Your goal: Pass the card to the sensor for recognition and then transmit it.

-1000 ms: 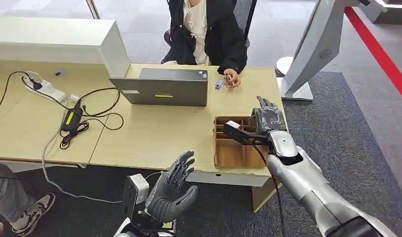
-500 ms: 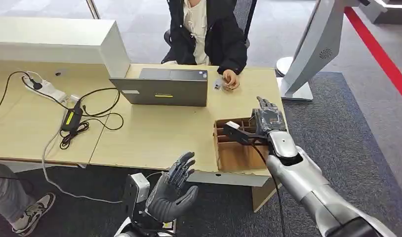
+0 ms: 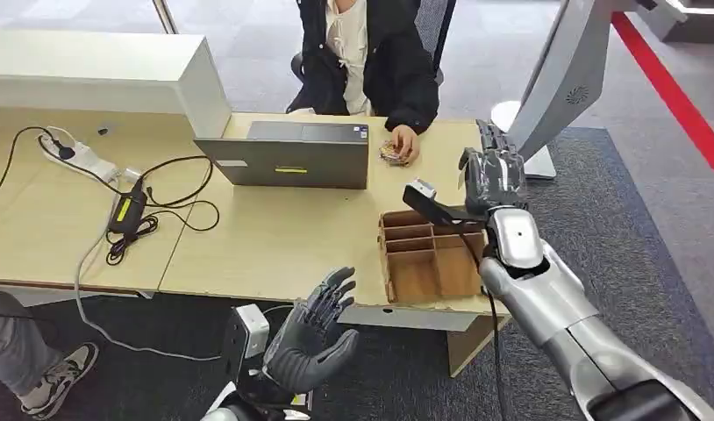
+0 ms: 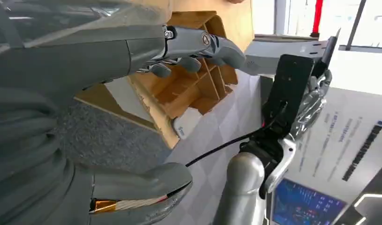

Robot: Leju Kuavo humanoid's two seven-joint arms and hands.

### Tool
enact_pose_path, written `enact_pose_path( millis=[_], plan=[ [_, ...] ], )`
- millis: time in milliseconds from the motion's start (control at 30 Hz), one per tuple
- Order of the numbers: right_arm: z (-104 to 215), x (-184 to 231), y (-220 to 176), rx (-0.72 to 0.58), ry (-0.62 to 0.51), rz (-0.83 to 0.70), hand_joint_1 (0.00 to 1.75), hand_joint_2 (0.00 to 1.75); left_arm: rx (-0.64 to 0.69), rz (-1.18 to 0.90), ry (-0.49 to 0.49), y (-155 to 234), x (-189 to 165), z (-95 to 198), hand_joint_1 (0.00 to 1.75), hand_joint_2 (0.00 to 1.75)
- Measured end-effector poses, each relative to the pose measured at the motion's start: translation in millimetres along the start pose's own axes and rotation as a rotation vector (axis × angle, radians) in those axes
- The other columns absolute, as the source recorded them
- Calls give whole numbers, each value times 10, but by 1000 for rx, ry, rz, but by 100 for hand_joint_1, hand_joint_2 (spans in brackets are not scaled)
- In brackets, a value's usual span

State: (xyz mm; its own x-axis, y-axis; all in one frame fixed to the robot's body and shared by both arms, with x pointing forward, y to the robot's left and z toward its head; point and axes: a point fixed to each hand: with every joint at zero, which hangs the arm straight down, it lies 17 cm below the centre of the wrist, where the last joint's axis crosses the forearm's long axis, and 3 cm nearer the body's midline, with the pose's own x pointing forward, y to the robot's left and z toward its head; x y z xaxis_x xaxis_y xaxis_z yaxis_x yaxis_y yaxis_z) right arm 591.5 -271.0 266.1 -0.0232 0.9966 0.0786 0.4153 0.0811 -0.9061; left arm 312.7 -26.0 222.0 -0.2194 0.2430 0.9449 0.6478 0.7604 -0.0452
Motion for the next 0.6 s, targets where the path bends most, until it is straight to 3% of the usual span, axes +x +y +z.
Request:
enact_pose_path(
  millis=[433,600],
  plan=[
    [-93,-16,-191,-35,4,-10,175,175,-4,9,-20,-34,24,-69,0,175],
    [-303,125,-315,-38,-31,-32,175,175,-45,23,-22,-139,35,-105,0,175]
  ],
)
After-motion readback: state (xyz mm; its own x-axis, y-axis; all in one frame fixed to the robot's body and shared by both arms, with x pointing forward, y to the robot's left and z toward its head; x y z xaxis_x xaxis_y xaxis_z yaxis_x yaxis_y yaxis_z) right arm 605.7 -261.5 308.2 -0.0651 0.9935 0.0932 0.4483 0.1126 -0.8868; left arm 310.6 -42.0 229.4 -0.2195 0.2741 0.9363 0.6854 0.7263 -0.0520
